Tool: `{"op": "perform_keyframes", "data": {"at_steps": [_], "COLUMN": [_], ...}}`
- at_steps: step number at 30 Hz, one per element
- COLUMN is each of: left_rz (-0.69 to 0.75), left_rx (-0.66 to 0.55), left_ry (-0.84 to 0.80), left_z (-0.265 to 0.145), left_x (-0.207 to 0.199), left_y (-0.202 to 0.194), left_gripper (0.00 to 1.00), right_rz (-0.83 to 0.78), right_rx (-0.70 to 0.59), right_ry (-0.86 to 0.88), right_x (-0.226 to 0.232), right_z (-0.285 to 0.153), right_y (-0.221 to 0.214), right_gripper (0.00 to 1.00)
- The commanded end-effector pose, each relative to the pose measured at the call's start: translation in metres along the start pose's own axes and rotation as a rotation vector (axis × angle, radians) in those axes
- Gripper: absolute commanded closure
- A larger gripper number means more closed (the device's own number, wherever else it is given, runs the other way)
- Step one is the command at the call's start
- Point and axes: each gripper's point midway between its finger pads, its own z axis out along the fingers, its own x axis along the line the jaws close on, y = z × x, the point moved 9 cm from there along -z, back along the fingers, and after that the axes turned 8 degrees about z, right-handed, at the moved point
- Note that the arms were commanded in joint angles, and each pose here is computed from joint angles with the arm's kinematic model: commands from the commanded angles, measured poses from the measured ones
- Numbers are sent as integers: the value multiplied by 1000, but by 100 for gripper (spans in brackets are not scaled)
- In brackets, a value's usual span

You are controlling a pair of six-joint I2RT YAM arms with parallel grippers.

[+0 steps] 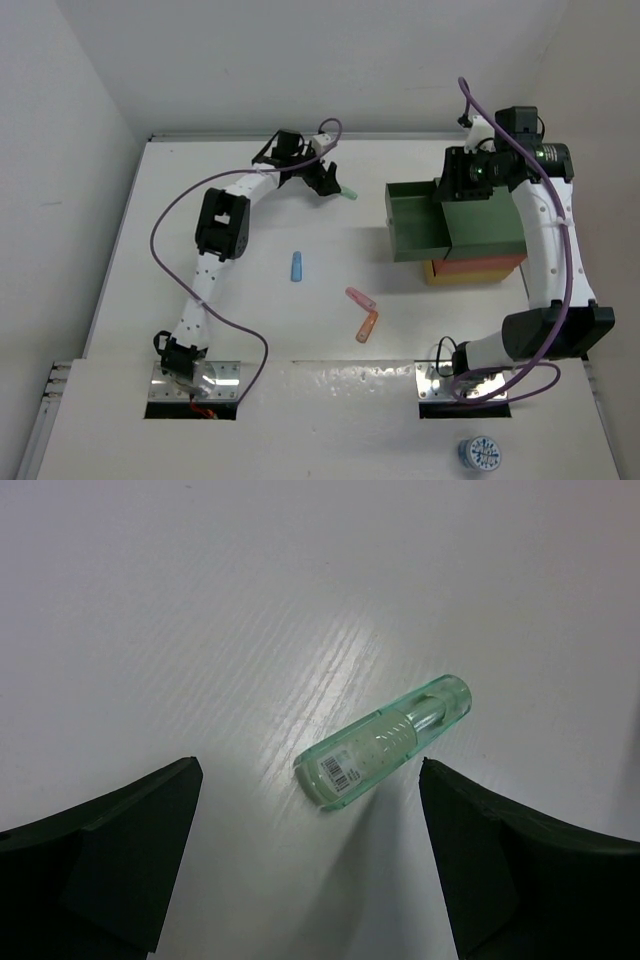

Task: Sort the stationery into containers
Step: Pick up the stationery from the center of the board.

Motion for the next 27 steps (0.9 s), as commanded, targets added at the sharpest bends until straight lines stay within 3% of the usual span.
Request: {"op": "perform_keyframes", "data": {"at_steps": [1,13,21,27], "left_rz": [30,-12,-71,-9], "left_rx": [-81,64,209,241], "left_ry": [-38,-181,-213,-127], "left_z": [4,7,-7,-21], "left_x": [-1,-41,-74,-87], "left_y": [20,-6,-36,-26], "left_gripper": [2,12,32,42], "right_rz": [-8,-5,-14,-13], "right_rx": [-44,-40,-48,-43], "right_ry": [27,41,44,48], "right_x": [6,8,9,10], "right_z": [-3,0,-4,-4], "right_y": [11,14,12,10], "right_gripper": [54,54,54,54]}}
